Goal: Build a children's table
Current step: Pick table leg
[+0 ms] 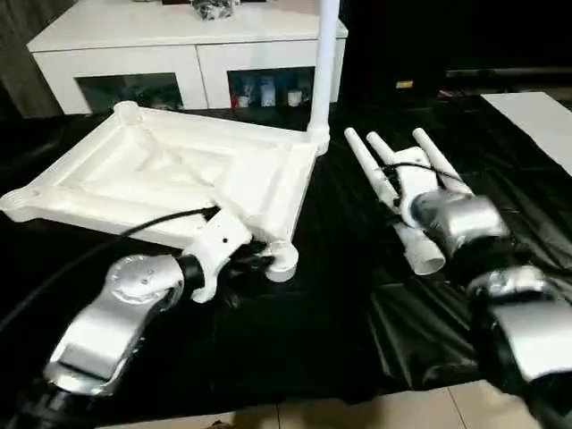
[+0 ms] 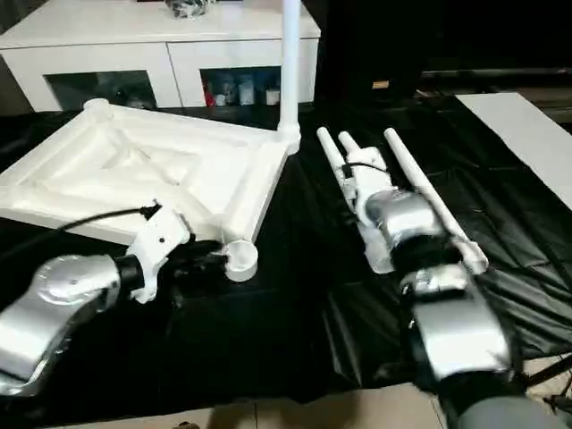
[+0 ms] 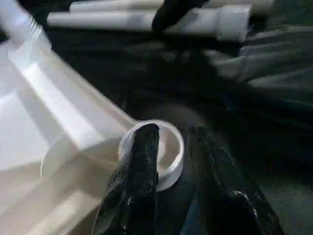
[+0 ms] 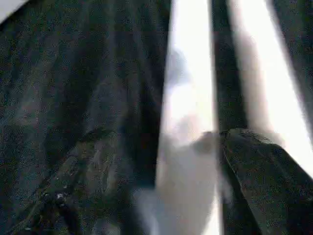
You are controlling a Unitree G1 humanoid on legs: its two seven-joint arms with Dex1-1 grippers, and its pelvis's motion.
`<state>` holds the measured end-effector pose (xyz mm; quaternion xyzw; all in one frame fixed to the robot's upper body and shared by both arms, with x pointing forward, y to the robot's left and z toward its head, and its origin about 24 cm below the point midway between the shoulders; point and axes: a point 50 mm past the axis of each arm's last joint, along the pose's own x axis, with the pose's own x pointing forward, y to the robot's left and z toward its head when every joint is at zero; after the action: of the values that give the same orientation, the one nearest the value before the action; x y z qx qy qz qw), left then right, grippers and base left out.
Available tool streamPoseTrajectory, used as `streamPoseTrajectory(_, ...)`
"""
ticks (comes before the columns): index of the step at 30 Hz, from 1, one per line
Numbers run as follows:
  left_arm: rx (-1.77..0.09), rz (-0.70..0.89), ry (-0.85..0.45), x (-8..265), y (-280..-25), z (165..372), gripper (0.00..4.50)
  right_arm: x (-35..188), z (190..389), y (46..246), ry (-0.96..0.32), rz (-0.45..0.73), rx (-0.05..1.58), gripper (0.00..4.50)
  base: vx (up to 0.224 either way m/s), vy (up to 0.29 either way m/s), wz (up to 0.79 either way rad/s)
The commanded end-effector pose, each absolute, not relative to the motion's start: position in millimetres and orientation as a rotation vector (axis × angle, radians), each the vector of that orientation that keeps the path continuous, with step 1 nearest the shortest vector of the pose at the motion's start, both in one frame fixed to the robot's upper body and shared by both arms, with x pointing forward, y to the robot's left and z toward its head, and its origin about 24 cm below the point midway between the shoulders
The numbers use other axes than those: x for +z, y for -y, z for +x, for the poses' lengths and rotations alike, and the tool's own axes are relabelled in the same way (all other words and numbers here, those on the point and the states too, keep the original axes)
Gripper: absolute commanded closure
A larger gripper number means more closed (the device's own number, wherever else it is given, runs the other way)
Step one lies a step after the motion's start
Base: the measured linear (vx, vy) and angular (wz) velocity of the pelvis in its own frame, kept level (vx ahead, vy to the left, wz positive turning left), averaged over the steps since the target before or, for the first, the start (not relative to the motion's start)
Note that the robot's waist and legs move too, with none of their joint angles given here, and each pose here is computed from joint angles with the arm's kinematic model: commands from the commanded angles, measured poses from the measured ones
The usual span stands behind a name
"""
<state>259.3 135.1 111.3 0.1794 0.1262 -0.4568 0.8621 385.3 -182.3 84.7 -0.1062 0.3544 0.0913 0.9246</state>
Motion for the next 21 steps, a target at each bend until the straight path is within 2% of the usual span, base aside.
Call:
streamPoseTrajectory(1, -0.994, 0.382, -0.258, 118, -132, 257, 3.28, 77, 380.4, 184.1, -0.809, -0.167, 0.211, 0.59, 0.000, 0.000, 0.00)
streamPoseTrajectory(5, -1.024, 0.379, -0.244, 123, -129, 255, 3.13, 70, 378.1, 190.6, -0.842, -0.164, 0.158, 0.88, 0.000, 0.000, 0.00)
streamPoseTrajectory(17, -1.080, 0.346, -0.241, 135, -128, 253, 3.13, 64, 374.4, 200.3, -0.898, -0.140, 0.131, 1.84, 0.000, 0.000, 0.00)
streamPoseTrajectory(18, -1.092, 0.315, -0.252, 137, -128, 253, 2.85, 64, 374.4, 202.3, -0.895, -0.128, 0.119, 1.93, 0.000, 0.000, 0.00)
streamPoseTrajectory(21, -1.105, 0.281, -0.254, 139, -128, 252, 2.72, 65, 374.8, 202.9, -0.891, -0.115, 0.113, 2.20, 0.000, 0.000, 0.00)
